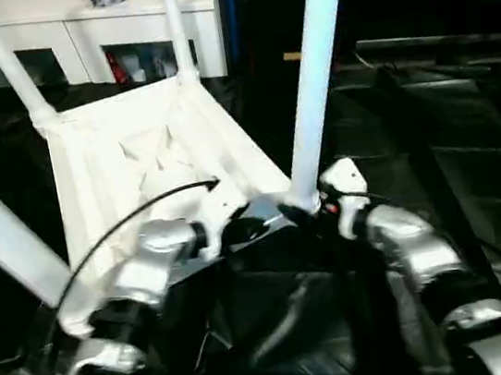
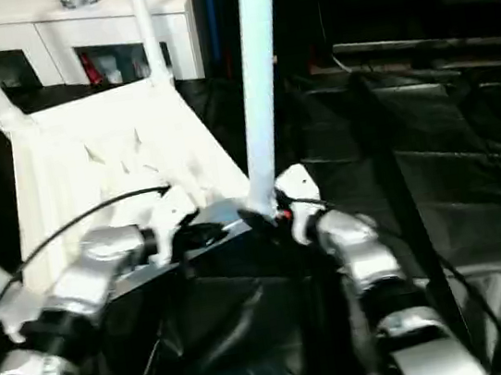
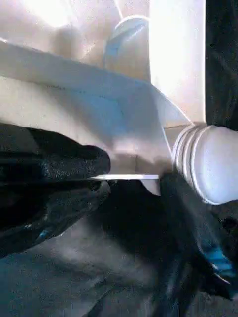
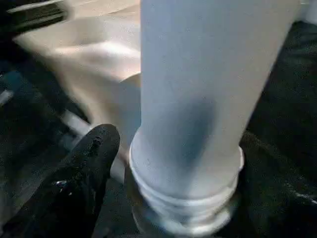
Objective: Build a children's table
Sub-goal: Rotate leg to tighten
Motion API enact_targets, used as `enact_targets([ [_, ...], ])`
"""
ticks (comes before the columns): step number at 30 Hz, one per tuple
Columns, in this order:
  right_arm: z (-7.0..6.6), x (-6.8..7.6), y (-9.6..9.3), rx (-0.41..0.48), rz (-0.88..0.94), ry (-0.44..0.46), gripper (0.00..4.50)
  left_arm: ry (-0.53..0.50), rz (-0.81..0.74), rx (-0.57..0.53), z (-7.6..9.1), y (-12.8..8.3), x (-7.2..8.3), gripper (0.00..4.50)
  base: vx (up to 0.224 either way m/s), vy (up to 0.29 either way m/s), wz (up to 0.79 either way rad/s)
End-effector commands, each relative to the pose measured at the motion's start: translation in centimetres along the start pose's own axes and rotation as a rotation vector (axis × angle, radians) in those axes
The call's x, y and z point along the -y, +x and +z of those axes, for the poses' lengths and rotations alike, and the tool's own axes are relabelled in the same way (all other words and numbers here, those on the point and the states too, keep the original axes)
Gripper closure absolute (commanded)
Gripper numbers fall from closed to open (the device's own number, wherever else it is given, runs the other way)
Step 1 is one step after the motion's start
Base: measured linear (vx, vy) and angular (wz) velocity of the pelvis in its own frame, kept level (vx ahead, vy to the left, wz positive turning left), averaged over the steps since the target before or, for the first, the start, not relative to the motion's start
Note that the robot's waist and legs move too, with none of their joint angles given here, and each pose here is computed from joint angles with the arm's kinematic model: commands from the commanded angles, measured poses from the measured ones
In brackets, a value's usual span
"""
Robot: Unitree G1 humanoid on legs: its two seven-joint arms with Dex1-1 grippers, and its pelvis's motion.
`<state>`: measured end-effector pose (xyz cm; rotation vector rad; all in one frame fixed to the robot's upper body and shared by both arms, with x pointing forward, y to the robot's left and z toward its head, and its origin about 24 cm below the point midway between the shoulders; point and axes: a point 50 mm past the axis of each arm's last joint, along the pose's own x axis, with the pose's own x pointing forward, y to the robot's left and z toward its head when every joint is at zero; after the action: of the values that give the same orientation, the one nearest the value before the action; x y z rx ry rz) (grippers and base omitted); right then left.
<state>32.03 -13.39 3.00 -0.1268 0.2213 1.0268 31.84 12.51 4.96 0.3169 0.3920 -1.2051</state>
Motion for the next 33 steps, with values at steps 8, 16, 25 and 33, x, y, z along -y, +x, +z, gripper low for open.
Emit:
enact_targets([
  [8, 0.3, -2.5, -0.4, -0.079, 0.432, -0.068, 0.73, 0.057, -0.197, -0.001, 0.6, -1.0, 0.8, 4.50, 0.000, 0.000, 0.00],
  [16, 0.5, -2.8, -0.6, -0.099, 0.498, -0.083, 1.48, 0.067, -0.235, -0.033, 0.3, -1.6, 0.8, 4.50, 0.000, 0.000, 0.00],
  [25, 0.4, -3.1, 0.0, -0.065, 0.451, -0.045, 1.77, 0.050, -0.120, -0.008, 0.4, -1.3, 0.1, 4.50, 0.000, 0.000, 0.00],
  [33, -0.6, -2.0, 2.7, -0.028, -0.015, 0.034, 1.78, -0.027, 0.171, 0.051, 1.2, 0.6, -0.7, 4.50, 0.000, 0.000, 0.00],
])
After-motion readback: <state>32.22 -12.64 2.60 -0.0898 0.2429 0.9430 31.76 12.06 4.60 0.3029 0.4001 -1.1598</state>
